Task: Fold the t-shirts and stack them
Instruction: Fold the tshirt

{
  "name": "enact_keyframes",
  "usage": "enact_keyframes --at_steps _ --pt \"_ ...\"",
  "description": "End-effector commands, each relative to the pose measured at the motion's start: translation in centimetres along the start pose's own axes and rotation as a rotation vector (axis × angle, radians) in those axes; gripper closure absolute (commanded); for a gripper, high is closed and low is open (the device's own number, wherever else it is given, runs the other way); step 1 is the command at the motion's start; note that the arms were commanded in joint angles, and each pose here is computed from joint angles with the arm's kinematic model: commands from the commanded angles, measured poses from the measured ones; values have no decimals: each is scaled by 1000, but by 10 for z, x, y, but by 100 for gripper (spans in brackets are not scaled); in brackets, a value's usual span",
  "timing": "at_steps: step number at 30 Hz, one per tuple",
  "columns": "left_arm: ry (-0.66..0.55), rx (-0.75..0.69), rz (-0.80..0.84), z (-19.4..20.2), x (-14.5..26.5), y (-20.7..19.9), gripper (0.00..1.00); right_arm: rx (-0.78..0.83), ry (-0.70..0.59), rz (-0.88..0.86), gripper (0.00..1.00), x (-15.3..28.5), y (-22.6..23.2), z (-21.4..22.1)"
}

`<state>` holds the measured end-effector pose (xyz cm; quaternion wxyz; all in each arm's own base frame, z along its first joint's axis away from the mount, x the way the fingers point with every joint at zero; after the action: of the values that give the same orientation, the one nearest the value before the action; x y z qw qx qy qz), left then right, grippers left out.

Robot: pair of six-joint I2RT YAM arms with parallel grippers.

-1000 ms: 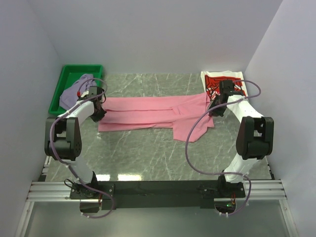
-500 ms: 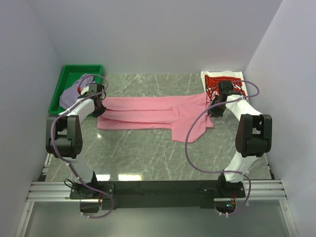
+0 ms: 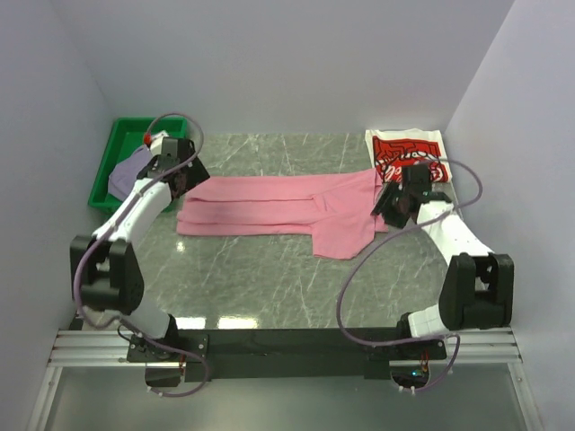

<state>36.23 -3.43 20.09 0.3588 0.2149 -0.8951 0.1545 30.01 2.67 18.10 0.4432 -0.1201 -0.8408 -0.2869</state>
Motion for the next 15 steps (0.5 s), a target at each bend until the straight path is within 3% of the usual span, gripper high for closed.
enact_keyframes --at_steps 1,8,15 --pt "-111 -23 113 -15 56 -9 1 -14 111 -66 44 -3 -6 45" --pt "-164 -58 166 19 93 29 1 -66 231 -103 44 -12 -22 98" --pt "-189 -70 192 49 91 47 1 -87 296 -107 44 -24 -18 120"
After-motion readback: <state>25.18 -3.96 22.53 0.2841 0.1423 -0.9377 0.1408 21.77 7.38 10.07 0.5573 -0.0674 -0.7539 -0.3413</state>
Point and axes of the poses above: each gripper's point midway between its finger pads, its own x axis back along the fingers, its own y axis along the line the jaws close on, z = x × y, the point moved 9 cm from there along x, back along the fingers, and after that the axes turned 5 degrees about -x, right-handed, at the moved point
